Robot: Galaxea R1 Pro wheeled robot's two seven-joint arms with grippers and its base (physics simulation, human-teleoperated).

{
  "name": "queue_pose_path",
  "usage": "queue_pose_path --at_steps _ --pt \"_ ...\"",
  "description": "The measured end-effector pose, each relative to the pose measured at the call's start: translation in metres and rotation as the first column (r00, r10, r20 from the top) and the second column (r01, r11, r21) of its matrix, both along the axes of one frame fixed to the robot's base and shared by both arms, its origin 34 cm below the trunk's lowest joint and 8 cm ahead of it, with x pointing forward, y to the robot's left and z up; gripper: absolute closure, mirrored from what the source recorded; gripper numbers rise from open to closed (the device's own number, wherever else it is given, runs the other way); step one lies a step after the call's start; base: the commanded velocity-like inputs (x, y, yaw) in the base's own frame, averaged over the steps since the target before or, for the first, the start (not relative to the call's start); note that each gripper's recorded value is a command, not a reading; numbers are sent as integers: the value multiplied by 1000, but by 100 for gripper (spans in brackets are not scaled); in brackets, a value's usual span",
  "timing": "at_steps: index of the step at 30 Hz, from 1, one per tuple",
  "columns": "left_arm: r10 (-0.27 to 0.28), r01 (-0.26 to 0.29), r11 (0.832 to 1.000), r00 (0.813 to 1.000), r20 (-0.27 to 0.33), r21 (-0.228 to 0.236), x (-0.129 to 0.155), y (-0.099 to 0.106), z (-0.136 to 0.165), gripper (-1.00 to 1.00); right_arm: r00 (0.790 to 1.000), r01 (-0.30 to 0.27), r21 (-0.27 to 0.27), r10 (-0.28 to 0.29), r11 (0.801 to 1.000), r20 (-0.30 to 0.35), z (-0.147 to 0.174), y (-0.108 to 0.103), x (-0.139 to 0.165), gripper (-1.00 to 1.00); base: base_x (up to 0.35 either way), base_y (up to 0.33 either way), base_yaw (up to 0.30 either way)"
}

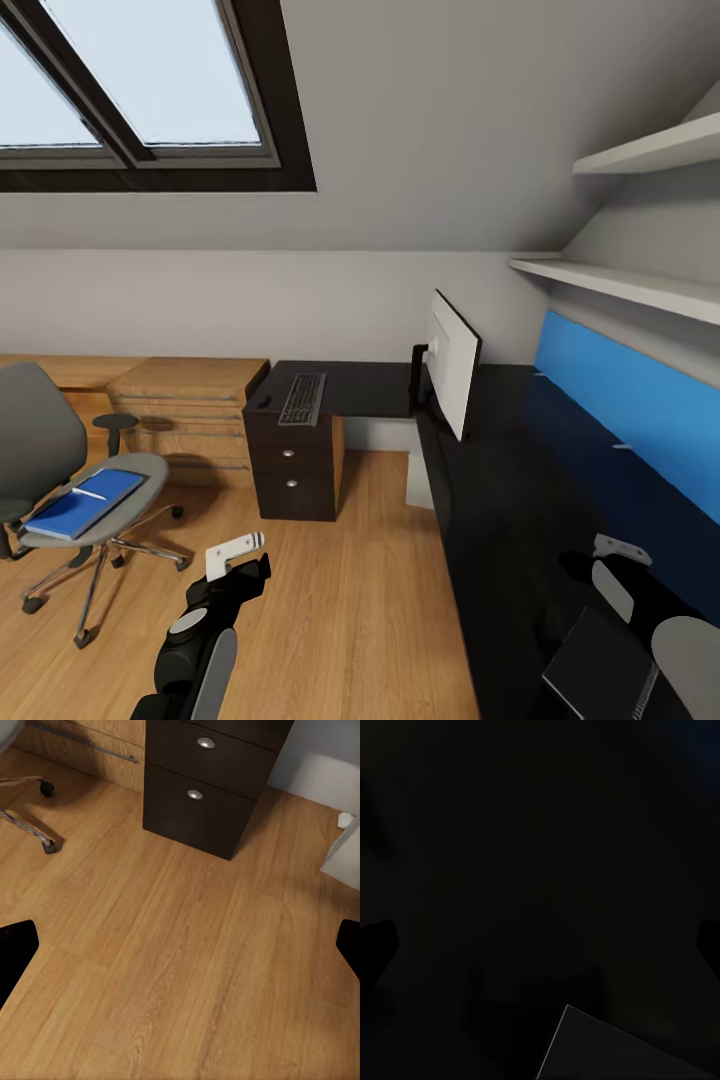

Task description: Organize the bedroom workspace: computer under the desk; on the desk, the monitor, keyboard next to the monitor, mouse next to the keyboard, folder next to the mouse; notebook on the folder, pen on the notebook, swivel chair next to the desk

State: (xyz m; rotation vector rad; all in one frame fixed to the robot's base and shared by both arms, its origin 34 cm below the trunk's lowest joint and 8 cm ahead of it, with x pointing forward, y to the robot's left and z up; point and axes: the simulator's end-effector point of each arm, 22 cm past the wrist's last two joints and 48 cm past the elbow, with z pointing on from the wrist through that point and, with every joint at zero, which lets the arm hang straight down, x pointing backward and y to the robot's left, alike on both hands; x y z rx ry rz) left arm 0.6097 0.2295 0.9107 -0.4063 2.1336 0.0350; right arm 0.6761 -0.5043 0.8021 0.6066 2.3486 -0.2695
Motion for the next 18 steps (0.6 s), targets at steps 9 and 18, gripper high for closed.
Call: queue_pose_path --at_steps 9,18 --pt "0 0 1000 1000 0 0 1 0 -12 -100 1000 -1 3 1 1000 -2 -12 1 1 -100 0 0 0" --pt "0 0 1000 1000 0 0 2 0 -24 -100 1000 -1 4 1 1000 -2 -24 1 2 -100 0 0 0"
